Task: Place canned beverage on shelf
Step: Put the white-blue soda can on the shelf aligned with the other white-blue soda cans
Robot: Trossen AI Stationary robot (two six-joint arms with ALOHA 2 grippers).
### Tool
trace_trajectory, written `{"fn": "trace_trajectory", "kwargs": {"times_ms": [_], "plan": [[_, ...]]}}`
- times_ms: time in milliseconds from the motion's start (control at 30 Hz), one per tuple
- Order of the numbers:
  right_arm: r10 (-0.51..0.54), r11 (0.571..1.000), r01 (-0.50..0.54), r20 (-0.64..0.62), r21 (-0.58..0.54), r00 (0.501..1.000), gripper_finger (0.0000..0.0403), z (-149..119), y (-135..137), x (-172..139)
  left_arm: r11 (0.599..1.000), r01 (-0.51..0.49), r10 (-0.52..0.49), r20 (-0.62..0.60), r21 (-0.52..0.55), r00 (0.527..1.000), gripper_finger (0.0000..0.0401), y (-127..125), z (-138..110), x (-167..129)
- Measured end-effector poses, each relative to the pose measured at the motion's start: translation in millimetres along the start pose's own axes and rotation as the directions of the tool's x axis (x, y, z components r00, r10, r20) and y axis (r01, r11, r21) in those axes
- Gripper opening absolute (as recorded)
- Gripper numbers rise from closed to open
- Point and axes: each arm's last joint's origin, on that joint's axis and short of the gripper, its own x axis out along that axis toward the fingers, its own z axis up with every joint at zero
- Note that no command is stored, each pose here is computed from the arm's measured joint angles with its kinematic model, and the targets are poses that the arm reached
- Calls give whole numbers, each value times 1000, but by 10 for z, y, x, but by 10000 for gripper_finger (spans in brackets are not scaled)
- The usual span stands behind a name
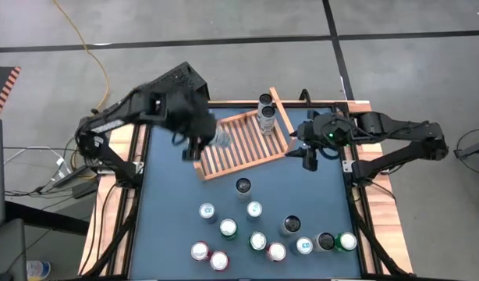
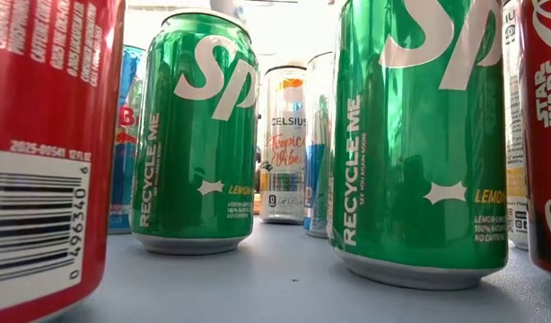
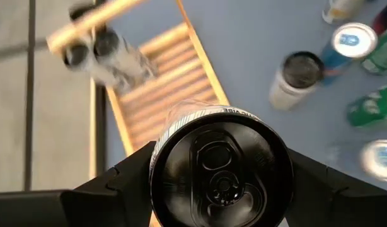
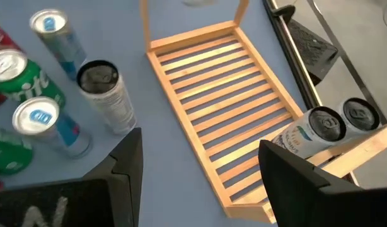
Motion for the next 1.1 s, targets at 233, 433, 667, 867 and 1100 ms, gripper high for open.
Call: {"fn": "trace_trajectory", "kwargs": {"times_ms": [233, 433, 667, 867, 1100], "plan": [[-33, 998, 33, -8, 50, 999, 235, 35, -69, 103, 967, 145, -166, 85, 211, 982, 243, 632, -172, 364], [-64, 995, 64, -5, 79, 998, 235, 89, -140, 240, 933, 203, -231, 63, 295, 971, 243, 879, -251, 757], [-92, 991, 91, 2, 96, 996, 235, 137, -218, 362, 894, 279, -298, 1, 351, 955, 243, 990, -298, 1351], [-98, 990, 99, -15, 98, 995, 235, 130, -239, 395, 873, 332, -331, -66, 358, 941, 243, 1004, -358, 1813], [-98, 990, 99, -12, 101, 995, 235, 133, -239, 394, 863, 340, -299, -165, 373, 940, 243, 1016, -453, 2158]]}}
